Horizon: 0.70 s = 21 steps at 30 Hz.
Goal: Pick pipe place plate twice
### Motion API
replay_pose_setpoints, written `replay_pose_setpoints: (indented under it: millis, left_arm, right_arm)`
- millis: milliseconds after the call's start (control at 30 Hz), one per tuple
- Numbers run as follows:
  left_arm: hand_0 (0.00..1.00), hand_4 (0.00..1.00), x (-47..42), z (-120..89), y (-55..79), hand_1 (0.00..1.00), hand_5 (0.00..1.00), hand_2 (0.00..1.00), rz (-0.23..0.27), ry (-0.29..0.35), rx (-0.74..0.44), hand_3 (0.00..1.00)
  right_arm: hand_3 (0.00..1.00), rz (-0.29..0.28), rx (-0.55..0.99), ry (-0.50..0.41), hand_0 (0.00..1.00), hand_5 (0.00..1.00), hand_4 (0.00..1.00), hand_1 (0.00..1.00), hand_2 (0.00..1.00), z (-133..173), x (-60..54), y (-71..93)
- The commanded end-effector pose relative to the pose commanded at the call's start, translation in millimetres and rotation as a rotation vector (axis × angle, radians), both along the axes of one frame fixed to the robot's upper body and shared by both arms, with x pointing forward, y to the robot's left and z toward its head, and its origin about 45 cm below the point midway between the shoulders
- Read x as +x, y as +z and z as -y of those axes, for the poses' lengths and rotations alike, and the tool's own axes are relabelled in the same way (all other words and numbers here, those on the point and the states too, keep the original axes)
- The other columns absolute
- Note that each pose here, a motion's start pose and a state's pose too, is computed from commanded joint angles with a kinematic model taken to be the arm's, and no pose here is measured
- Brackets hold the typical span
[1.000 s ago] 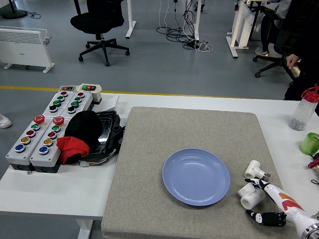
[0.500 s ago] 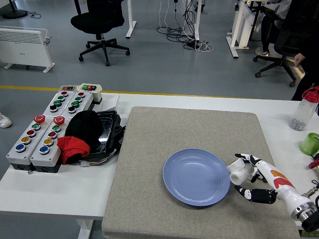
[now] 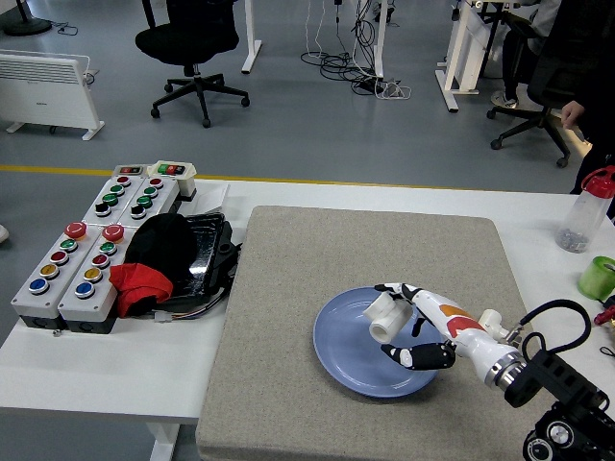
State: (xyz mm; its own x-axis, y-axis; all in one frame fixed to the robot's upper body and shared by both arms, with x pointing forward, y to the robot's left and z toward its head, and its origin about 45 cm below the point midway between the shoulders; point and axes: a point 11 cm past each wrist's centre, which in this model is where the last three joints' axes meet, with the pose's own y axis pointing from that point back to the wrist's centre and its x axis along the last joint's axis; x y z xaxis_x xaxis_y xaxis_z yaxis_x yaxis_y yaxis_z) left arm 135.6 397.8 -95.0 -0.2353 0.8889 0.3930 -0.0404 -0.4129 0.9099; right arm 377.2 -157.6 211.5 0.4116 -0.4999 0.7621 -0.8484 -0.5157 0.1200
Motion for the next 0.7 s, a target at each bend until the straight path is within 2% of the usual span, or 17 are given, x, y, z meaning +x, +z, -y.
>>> replay_pose_setpoints:
  millis: [33, 67, 233, 267, 367, 433, 467, 633, 700]
  left_arm:
    - [0.711, 0.403, 0.2, 0, 0.0, 0.743, 0.998, 0.718, 0.000, 0.000, 0.000, 0.658]
    - [0.711, 0.403, 0.3, 0, 0.1, 0.743, 0.998, 0.720, 0.000, 0.001, 0.000, 0.658]
    - [0.711, 0.403, -0.4, 1, -0.3, 0.743, 0.998, 0.720, 0.000, 0.002, -0.001, 0.658]
    - [0.711, 0.403, -0.6, 1, -0.4, 0.743, 0.998, 0.719, 0.000, 0.003, -0.001, 0.658]
    - [0.711, 0.403, -0.9, 2, -0.7, 0.743, 0.998, 0.719, 0.002, 0.007, -0.004, 0.658]
    - [0.711, 0.403, -0.9, 2, -0.9, 0.743, 0.998, 0.719, 0.003, 0.010, -0.005, 0.658]
    - [0.711, 0.403, -1.1, 2, -0.9, 0.743, 0.998, 0.719, 0.004, 0.011, -0.006, 0.658]
    - [0.711, 0.403, -2.9, 1, -1.4, 0.743, 0.998, 0.719, 0.006, 0.016, -0.006, 0.658]
    - [0.711, 0.402, -2.8, 0, -1.2, 0.743, 0.998, 0.719, 0.007, 0.020, -0.006, 0.658]
  right_arm:
    - [0.705, -0.004, -0.009, 0.012, 0.465, 0.238, 0.583, 0.550, 0.596, -5, 1.1, -0.9]
    - [0.715, -0.014, -0.023, 0.027, 0.631, 0.246, 0.586, 0.634, 0.638, -11, 3.3, -3.2]
    - [0.715, -0.063, -0.117, 0.058, 0.631, 0.246, 0.586, 0.634, 0.638, -26, 10.2, -15.8]
    - [0.918, -0.069, -0.130, 0.060, 0.908, 0.353, 0.676, 0.871, 0.964, -27, 11.3, -18.0]
    - [0.918, -0.095, -0.207, 0.055, 0.908, 0.353, 0.676, 0.871, 0.964, -31, 16.4, -26.0]
    - [0.918, -0.092, -0.227, 0.051, 0.908, 0.353, 0.676, 0.871, 0.964, -32, 18.4, -27.5]
    - [0.998, -0.089, -0.226, 0.051, 0.998, 0.398, 0.798, 0.952, 0.998, -32, 18.7, -27.2]
    - [0.998, -0.070, -0.202, 0.052, 0.998, 0.398, 0.798, 0.952, 0.998, -32, 18.9, -23.8]
    - [0.998, -0.062, -0.182, 0.053, 0.998, 0.385, 0.832, 0.974, 0.998, -31, 19.3, -19.5]
